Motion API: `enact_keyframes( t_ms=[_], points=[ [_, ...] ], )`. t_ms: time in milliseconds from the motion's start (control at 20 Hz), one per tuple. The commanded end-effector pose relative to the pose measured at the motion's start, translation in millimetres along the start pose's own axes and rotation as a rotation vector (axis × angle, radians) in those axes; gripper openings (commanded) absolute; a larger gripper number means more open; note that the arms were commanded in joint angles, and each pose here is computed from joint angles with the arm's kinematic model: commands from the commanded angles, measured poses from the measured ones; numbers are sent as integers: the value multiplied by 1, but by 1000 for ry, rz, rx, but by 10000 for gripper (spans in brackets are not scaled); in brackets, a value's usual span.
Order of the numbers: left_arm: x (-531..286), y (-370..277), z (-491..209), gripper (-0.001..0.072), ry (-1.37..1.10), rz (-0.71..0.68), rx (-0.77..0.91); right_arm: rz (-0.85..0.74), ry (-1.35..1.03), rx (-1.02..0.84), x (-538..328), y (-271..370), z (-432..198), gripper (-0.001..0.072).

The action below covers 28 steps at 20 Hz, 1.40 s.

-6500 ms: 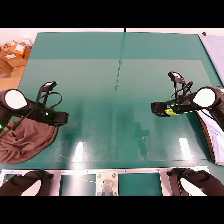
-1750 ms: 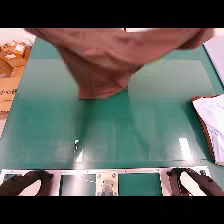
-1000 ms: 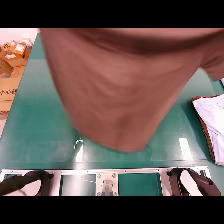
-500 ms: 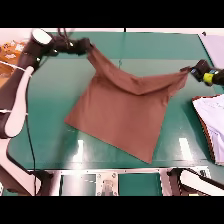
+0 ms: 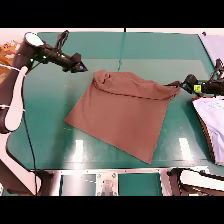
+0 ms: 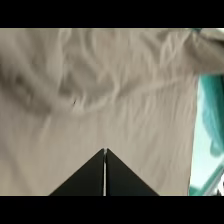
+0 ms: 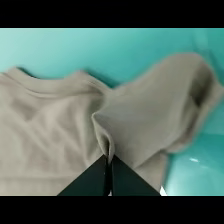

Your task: Fold the shirts.

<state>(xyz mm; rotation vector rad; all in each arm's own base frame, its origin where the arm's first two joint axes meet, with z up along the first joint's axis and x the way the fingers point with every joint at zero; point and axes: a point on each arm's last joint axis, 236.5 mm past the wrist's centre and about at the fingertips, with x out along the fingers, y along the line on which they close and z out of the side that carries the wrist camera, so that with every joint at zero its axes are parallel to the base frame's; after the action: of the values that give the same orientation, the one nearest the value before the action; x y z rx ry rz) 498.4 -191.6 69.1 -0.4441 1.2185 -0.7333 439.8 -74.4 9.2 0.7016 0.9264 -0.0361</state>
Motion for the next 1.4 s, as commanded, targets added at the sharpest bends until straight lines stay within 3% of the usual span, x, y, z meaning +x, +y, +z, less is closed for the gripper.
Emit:
enact_keyframes(
  t_ms=[0, 100, 250, 600, 650, 700, 750, 900, 1000, 1200, 1250, 1300, 1350],
  points=[
    [-25, 13, -38, 23, 133, 155, -40, -106, 36, 44, -6, -37, -6, 16],
    [-31, 10, -61, 23, 187, 256, -15, -182, 55, 84, -15, -63, -10, 16],
    [-19, 3, -111, 23, 241, 295, -40, -226, 64, 109, -21, -80, -13, 16],
    [25, 34, -249, 26, 97, 340, -345, -225, 60, 101, -17, -78, -12, 16],
    [29, 40, -259, 155, 81, 343, -389, -225, 60, 101, -17, -78, -12, 16],
    [34, 46, -270, 524, 86, 343, -414, -224, 61, 101, -16, -77, -13, 16],
    [39, 53, -279, 671, 84, 347, -442, -223, 62, 98, -16, -77, -13, 16],
    [50, 70, -275, 671, -14, 349, -482, -208, 67, 92, -12, -69, -15, 15],
    [50, 80, -254, 593, -128, 352, -468, -196, 80, 71, -7, -58, -19, 16],
    [54, 101, -232, 583, -225, 387, -454, -174, 111, 21, 3, -36, -29, 16],
    [58, 107, -231, 516, -225, 399, -443, -171, 119, 14, 4, -33, -31, 16],
    [57, 115, -228, 112, -226, 412, -426, -168, 133, 11, 4, -31, -35, 16],
    [52, 120, -219, 25, -240, 420, -403, -166, 161, 12, 2, -30, -42, 16]
  ],
)
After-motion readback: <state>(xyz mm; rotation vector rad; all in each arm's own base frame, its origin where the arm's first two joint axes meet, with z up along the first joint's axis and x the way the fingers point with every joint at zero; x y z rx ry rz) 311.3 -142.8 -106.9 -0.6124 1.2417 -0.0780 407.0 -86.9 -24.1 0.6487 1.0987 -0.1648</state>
